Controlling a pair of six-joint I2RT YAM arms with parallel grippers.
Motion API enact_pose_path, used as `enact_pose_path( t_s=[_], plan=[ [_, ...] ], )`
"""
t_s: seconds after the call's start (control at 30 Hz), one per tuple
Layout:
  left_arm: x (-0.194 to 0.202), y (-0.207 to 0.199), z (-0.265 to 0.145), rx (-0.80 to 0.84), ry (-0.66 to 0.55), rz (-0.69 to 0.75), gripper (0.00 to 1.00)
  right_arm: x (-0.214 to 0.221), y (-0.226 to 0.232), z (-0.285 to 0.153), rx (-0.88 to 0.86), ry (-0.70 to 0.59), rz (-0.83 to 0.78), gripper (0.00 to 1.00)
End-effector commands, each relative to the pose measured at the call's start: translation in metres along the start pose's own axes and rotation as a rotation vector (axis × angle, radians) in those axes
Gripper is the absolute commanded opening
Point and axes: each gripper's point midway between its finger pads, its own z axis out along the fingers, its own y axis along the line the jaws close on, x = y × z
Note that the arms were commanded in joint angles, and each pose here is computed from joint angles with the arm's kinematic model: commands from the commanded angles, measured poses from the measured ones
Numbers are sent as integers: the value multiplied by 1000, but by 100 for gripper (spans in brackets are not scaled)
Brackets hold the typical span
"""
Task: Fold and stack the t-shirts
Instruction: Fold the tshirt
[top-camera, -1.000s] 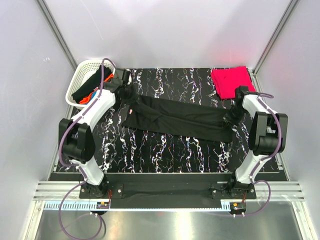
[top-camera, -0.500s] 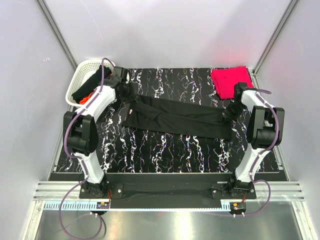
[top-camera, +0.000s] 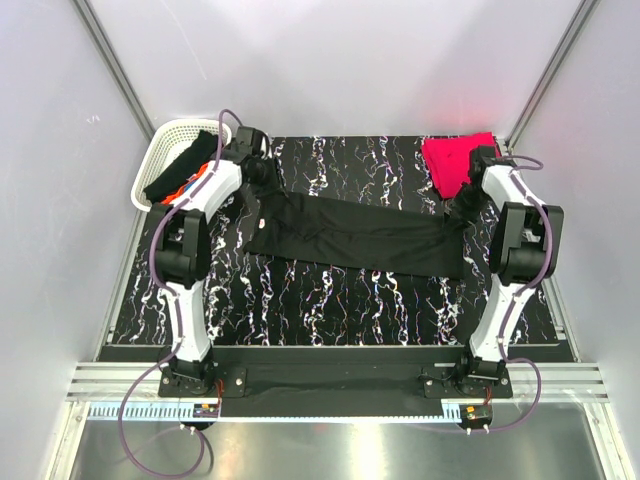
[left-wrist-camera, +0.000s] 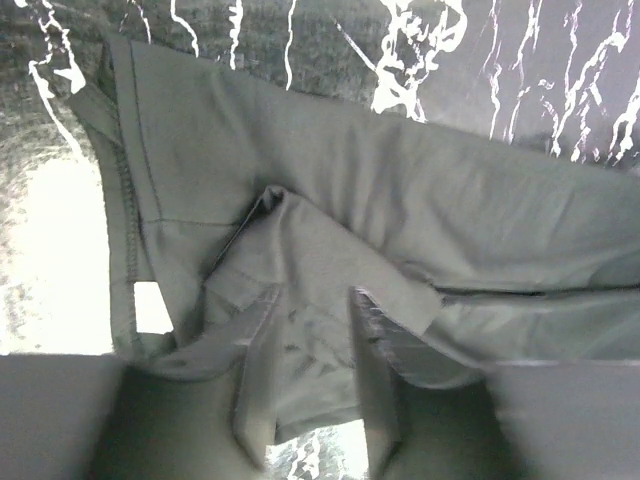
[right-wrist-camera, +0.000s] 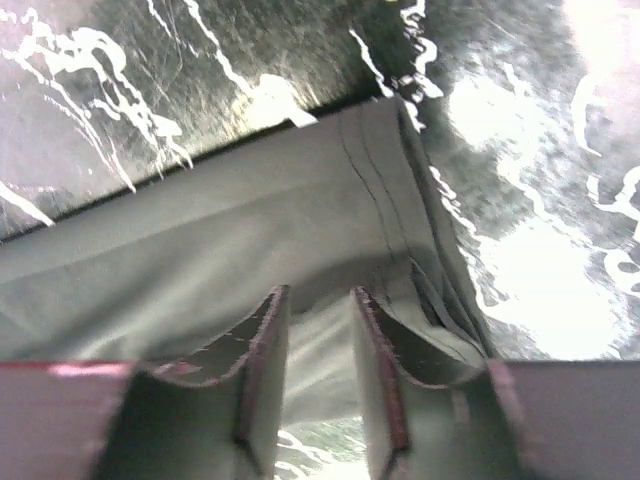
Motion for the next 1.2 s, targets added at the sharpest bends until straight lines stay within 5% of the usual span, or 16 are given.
enact_pose_path(
  t_s=[0.0,0.13,0.3,0.67,0.87,1.17],
  plan=[
    [-17,-11,-50,19,-110,94,41,-6,-8,-36,14,-80,-44,40],
    [16,-10,-80,48,-98,131,43,21,-10,-64,-57,-81,-60,45],
    [75,6,-63,52,0,81,36,58,0,-54,-190,-43,-2,44],
    [121,71,-6,-138,116,40,34,78,-36,-5,6,34,21,36],
    [142,101,-15,-206,166,-19,36,78,-52,2,86,34,-12,36],
    [179,87,-46,-114,225,-25,40,83,-52,-6,65,35,-35,40]
  ],
)
